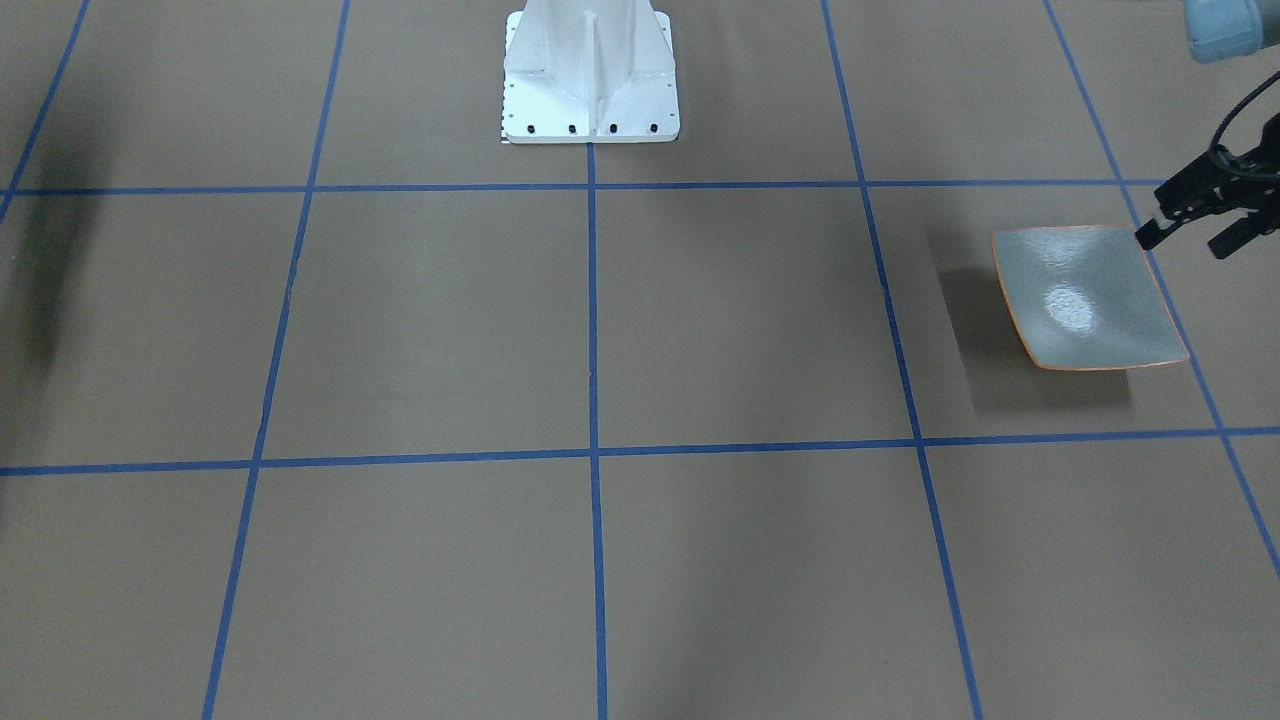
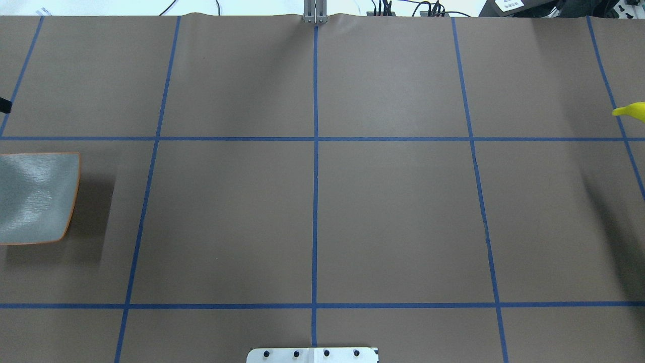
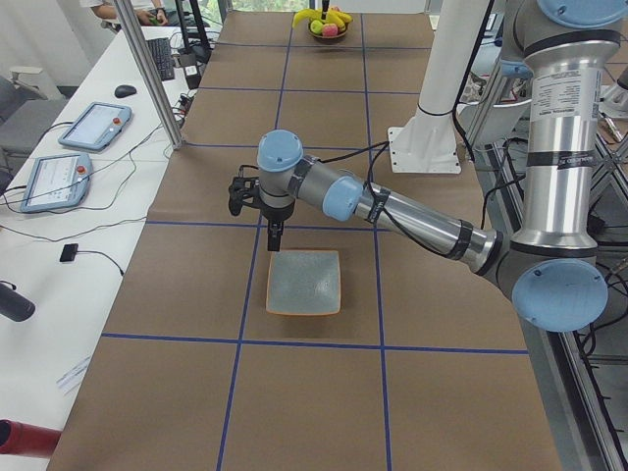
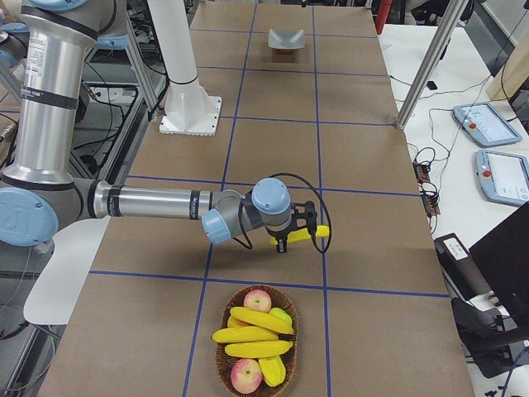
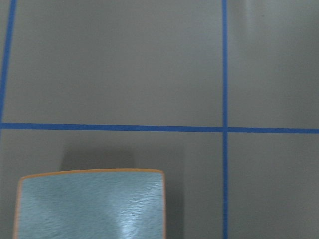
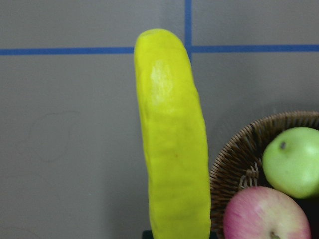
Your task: Transfer all bananas from basket to plate
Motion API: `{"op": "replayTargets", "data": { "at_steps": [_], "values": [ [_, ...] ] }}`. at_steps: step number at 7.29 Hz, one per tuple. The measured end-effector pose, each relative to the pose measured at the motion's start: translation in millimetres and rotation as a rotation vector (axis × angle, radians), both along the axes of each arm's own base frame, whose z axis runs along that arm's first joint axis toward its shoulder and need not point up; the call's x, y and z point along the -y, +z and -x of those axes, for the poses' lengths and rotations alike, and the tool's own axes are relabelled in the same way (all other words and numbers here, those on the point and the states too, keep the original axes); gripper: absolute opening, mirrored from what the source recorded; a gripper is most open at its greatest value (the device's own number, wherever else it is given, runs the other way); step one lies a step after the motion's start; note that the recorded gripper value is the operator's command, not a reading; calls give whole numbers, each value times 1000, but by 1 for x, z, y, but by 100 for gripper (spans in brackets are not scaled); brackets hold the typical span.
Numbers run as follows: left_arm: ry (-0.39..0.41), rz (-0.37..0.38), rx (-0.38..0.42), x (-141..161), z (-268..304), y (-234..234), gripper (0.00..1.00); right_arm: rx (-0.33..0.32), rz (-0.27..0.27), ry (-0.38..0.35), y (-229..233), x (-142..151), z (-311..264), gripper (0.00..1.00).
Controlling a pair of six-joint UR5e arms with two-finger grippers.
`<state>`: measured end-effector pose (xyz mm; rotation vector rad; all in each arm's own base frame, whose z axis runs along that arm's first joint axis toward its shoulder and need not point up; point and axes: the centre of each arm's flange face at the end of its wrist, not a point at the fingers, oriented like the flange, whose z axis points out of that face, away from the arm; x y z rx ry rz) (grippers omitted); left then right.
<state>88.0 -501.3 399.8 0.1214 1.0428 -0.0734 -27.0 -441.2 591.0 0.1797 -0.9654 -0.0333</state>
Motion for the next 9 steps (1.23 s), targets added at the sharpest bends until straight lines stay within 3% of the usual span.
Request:
{"op": "replayTargets", "data": {
  "at_steps": [2,4,6,9],
  "values": [
    [15,36,-88,19,-71,-79,99,77,41,-1,-72,47,67,0],
    [48,82,-176,24,-144,-152,99,172,116,-20,-172,69,164,0],
    [43,132,-265,38,-192,-204,99,236,165,-43,-257,57,251,0],
    [-1,191,-398,59,-274,-263,99,308,227,-60,-334,19,318,0]
  ]
}}
